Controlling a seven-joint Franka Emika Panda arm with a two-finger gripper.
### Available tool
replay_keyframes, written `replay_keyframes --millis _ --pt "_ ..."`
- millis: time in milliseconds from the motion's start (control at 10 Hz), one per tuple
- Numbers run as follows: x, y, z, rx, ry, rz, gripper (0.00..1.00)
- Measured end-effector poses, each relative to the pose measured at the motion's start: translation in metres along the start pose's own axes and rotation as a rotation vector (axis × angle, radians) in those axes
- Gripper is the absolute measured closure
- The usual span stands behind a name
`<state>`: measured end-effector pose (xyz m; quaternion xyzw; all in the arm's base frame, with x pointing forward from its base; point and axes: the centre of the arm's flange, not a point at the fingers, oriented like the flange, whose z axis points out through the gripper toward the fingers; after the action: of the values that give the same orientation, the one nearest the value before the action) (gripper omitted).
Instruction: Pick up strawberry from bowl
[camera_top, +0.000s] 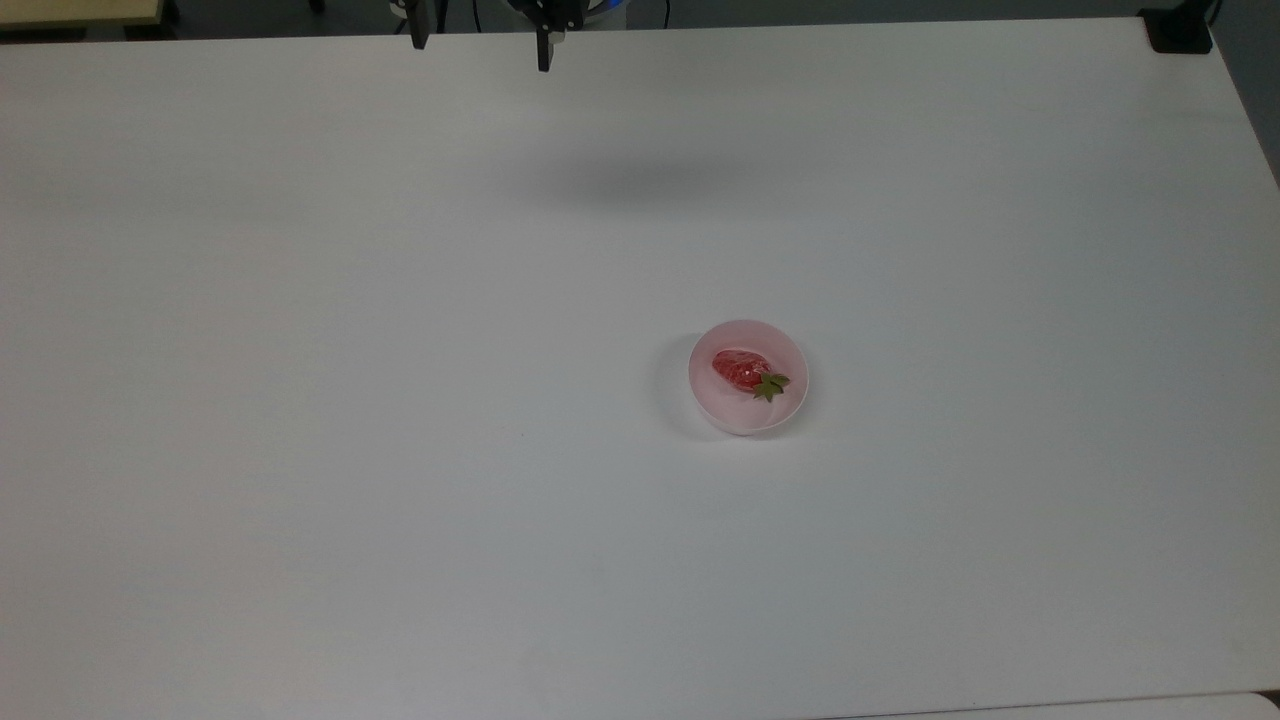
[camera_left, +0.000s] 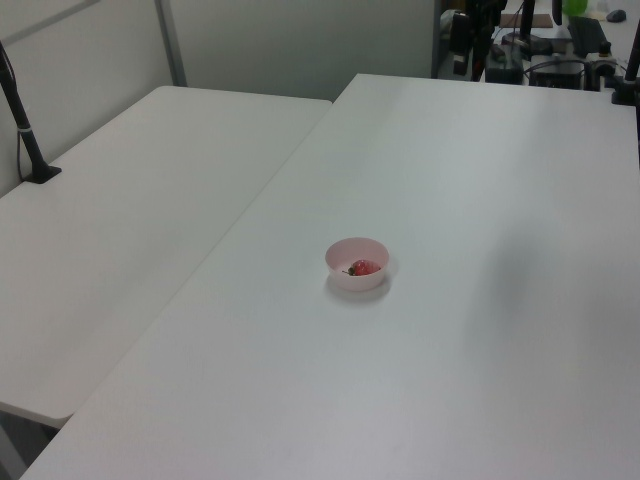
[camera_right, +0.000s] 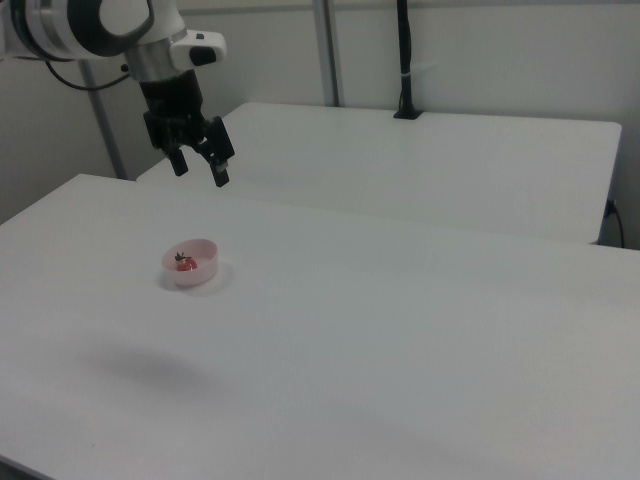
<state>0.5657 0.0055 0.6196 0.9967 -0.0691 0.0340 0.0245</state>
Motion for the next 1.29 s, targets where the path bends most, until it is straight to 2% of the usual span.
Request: replay_keyframes --millis 100,299,398,498,697,896,1095,1195,1294 --pt "0.002 -0.001 0.009 -0.002 -0.017 -0.107 0.0" --pt "0.008 -0.024 0.039 0.001 -0.063 -0.23 0.0" --pt "0.014 -0.052 0.059 0.005 -0.07 -0.275 0.0" --pt "0.023 -0.087 0.086 0.01 -0.051 -0.251 0.0" --pt "0.034 -0.145 0.141 0.02 -0.034 -0.103 0.0" --pt "0.033 -0.213 0.176 0.064 0.03 0.131 0.06" --pt "0.033 -0.246 0.203 0.1 0.061 0.47 0.11" --pt "0.04 -0.244 0.209 0.128 0.071 0.663 0.16" --pt "0.046 -0.239 0.216 0.139 0.068 0.837 0.16"
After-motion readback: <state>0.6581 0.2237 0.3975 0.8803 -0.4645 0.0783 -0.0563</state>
